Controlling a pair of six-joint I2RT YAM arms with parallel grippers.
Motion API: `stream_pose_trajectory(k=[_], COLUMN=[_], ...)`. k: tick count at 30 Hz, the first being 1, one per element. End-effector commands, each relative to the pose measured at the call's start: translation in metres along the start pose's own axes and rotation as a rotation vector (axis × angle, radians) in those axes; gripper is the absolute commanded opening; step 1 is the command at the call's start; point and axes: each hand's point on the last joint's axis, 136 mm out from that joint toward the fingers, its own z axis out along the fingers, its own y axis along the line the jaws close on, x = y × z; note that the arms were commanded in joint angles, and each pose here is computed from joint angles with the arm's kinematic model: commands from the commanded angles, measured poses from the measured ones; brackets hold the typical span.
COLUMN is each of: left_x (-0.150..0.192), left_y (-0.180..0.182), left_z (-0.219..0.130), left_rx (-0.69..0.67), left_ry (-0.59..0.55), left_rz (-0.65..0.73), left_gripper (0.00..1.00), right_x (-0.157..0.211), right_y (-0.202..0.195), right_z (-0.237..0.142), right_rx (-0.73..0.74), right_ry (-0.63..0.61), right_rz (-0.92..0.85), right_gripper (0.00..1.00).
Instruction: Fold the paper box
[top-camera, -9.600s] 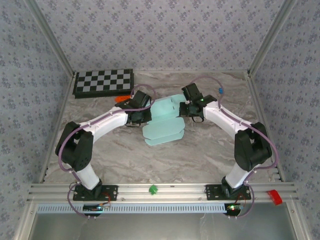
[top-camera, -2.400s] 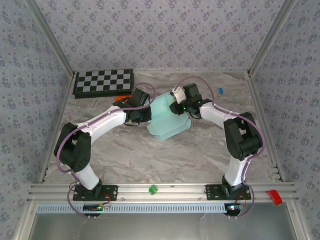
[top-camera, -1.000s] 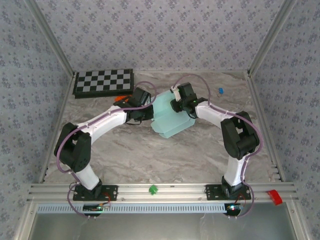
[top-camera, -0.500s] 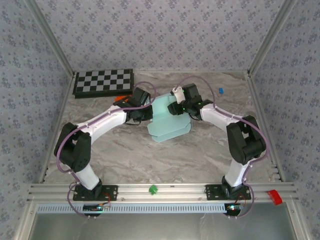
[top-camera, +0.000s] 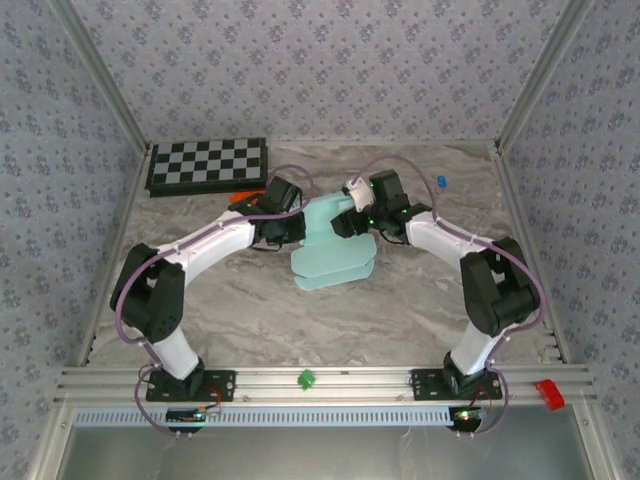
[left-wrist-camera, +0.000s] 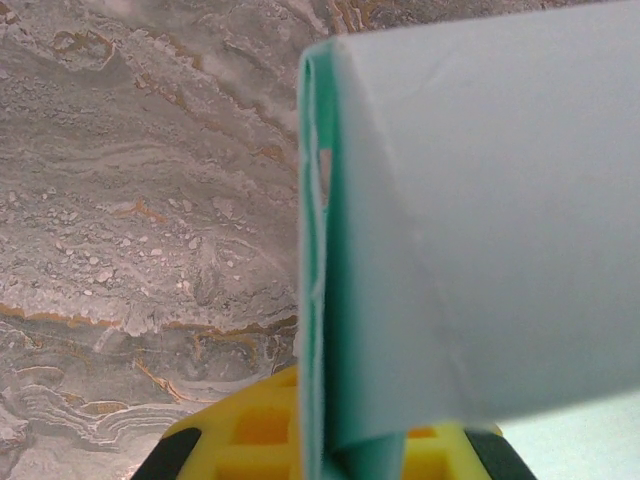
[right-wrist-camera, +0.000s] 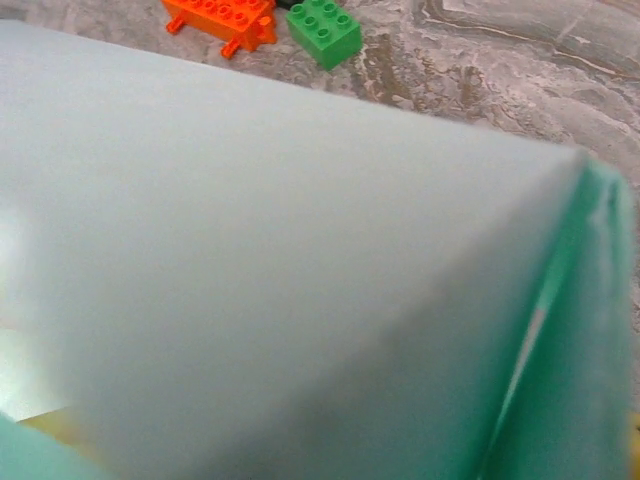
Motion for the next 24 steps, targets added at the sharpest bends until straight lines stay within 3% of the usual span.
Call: stream_pose_trajectory(k=[1, 8, 24], left_x=[-0.009, -0.009, -0.01], left_y=[-0.009, -0.01, -0.012], left_z=[-0.003, -0.003, -0.003], left_rx=[0.024, 0.024, 0.03], left_ry=[-0.023, -0.021, -0.019], left_rz=[0.006, 0.008, 0.017], left_gripper=[0.0, 0.0, 0.0], right_x=[-0.007, -0.016, -0.032], right_y=[0.009, 0.008, -0.014], right_z=[-0.012, -0.027, -0.082], right_rx=[-0.041, -0.011, 0.039], right_ry=[-0.03, -0.08, -0.177], right_rz=[-0.022, -0.046, 0.028], right_gripper=[0.74, 0.83, 0.86])
